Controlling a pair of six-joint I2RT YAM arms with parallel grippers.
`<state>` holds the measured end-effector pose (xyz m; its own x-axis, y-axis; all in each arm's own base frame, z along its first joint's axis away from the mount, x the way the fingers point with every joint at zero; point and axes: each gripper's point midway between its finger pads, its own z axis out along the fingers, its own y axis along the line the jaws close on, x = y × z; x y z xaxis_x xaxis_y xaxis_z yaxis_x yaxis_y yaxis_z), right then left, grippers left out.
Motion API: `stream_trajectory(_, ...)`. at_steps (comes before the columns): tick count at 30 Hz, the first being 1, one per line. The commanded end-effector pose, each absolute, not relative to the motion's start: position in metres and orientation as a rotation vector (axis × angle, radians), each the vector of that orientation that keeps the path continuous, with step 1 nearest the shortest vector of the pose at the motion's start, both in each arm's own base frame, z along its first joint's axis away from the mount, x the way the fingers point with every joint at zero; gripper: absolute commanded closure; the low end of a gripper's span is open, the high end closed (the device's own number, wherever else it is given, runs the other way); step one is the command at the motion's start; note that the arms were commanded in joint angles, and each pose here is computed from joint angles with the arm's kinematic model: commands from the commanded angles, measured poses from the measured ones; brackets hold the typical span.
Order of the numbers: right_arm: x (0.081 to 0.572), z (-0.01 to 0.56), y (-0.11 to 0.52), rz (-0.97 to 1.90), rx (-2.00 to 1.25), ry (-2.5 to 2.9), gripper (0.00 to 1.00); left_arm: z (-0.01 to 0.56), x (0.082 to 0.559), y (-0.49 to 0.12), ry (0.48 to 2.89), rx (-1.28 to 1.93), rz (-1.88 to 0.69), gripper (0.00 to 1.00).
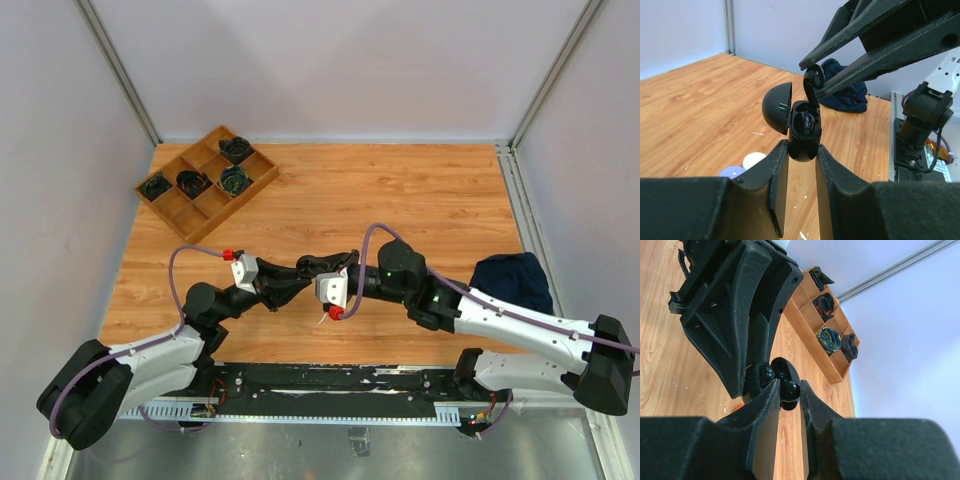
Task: Insert the wireless bluetooth earbuds into the charging case
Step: Place the earbud in the charging case.
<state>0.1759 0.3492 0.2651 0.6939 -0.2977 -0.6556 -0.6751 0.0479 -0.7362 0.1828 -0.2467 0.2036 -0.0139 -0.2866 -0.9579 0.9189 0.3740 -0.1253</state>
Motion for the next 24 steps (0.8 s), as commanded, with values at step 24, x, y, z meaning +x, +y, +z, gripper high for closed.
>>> stream_trajectory(24,0.160,0.253,0.353,0.370,-1.545,0.789,0.75,0.232,0.175,-0.241,1.117,0.627,-1.128,1.00)
